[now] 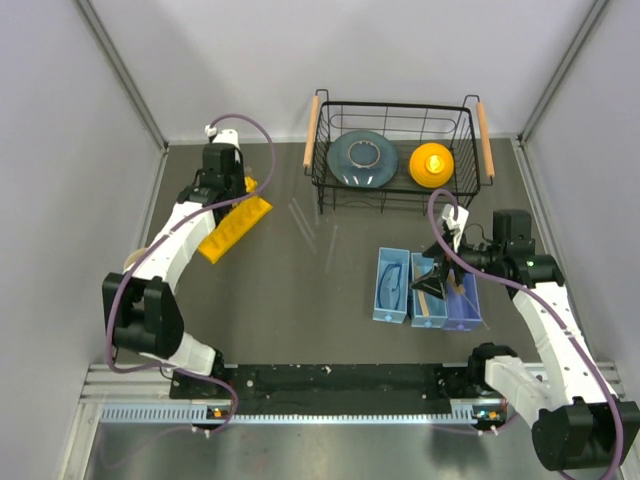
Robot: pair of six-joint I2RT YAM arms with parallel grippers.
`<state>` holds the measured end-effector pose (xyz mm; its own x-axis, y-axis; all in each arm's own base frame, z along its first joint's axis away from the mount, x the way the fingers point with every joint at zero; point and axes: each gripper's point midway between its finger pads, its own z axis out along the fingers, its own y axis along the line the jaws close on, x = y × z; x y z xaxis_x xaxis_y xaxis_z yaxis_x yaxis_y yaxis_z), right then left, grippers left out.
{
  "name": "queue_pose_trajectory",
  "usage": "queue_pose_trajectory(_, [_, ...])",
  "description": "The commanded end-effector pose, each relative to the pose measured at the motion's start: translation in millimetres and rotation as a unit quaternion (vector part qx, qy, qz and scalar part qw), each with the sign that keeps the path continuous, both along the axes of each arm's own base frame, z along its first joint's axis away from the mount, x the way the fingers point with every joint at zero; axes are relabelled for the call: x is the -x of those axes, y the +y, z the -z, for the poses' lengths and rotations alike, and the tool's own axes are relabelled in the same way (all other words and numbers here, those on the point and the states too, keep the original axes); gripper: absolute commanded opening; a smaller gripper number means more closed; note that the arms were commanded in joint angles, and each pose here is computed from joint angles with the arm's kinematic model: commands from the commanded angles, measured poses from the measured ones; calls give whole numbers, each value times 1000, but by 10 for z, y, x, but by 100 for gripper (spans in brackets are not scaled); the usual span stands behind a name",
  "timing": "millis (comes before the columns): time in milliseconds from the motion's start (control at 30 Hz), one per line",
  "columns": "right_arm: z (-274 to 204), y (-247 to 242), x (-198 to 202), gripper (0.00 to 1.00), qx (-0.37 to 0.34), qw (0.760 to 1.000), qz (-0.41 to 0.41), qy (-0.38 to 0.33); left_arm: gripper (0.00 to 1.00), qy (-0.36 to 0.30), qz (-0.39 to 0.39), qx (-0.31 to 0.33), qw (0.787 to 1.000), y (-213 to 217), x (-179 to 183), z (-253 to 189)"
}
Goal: Organize the chemistry lab equipment
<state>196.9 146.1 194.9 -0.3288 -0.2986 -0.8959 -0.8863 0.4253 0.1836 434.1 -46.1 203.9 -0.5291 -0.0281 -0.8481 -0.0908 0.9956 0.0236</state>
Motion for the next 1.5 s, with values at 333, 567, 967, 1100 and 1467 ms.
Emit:
queue_pose_trajectory(333, [-48,-8,-69,99,0,999,-7,-33,8,-22,6,37,999,-4,-397,-35])
queue_pose_trajectory(567, [-32,-6,-71,99,0,1000,-7,-30,8,-12,7,45,999,-9,-432,70])
queue_pose_trajectory(967, [-16,-8,-69,99,1,1000,-7,-27,9,-3,7,55,998,-9,-454,177])
queue_pose_trajectory(1100, [-20,-12,-77,99,2,1000,-6,-28,12,7,5,58,998,-7,-416,306])
queue_pose_trajectory(1467, [-13,-14,-77,99,4,1000,-6,-29,24,14,3,66,998,-2,-329,413])
